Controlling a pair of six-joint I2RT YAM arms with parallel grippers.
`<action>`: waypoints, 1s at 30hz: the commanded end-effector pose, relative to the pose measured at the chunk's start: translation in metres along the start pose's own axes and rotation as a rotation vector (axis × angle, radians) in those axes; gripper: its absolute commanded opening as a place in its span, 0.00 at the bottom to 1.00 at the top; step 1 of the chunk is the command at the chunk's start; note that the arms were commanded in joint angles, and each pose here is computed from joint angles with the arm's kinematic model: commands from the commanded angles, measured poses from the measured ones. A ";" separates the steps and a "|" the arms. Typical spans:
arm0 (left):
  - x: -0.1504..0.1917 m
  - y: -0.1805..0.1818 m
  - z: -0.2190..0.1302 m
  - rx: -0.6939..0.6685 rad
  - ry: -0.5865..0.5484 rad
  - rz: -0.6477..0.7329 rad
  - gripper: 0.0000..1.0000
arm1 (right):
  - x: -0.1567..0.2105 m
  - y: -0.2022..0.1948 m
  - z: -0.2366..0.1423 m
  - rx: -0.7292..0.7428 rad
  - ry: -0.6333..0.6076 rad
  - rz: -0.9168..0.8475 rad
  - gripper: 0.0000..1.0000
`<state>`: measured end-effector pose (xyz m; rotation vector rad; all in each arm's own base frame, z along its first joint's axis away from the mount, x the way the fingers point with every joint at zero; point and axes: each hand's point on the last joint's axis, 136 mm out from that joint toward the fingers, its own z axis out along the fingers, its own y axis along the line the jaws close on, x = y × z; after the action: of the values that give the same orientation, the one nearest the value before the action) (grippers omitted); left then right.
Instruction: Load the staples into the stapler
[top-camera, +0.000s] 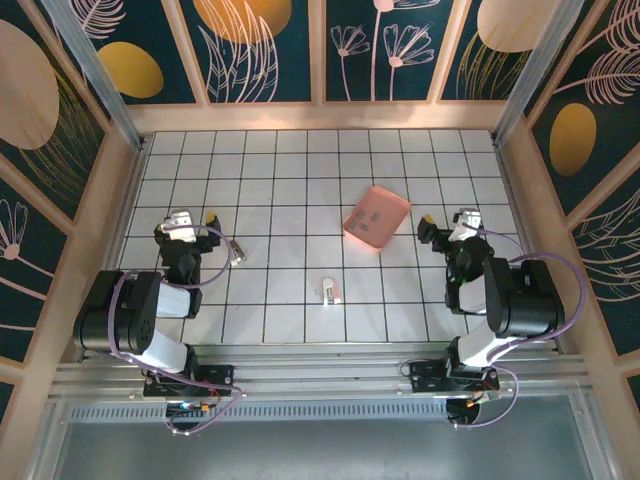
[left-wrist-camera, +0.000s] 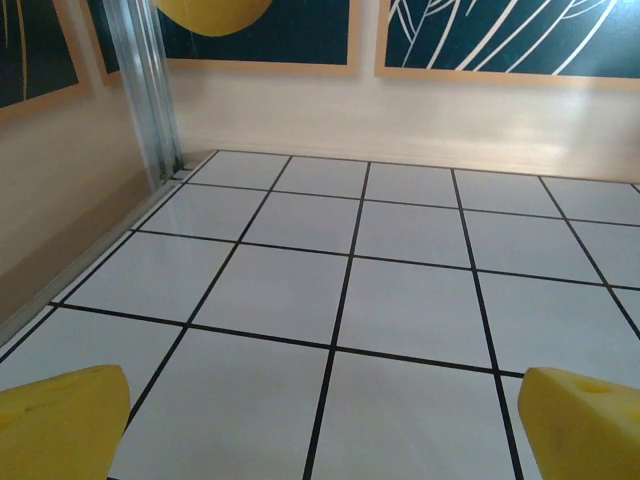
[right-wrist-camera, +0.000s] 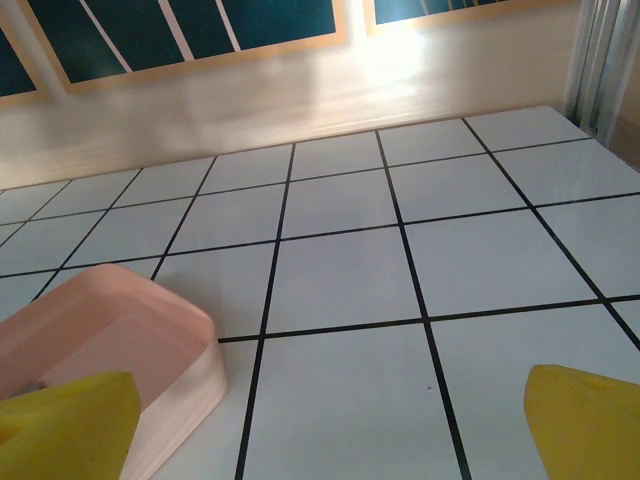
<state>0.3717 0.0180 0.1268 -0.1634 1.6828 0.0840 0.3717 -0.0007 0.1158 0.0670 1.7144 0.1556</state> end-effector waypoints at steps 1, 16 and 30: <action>-0.011 0.000 0.002 0.003 -0.034 -0.008 0.99 | -0.012 0.001 0.001 0.003 -0.047 -0.026 0.99; -0.010 -0.001 0.003 0.006 -0.028 -0.009 0.99 | -0.012 -0.003 0.001 0.020 -0.048 -0.014 0.99; -0.023 -0.013 0.006 0.066 0.017 0.022 0.99 | -0.038 -0.008 -0.018 0.071 -0.101 0.005 0.99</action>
<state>0.3732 0.0129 0.1317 -0.1342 1.6937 0.0651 0.3609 -0.0154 0.1303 0.1420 1.6682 0.0911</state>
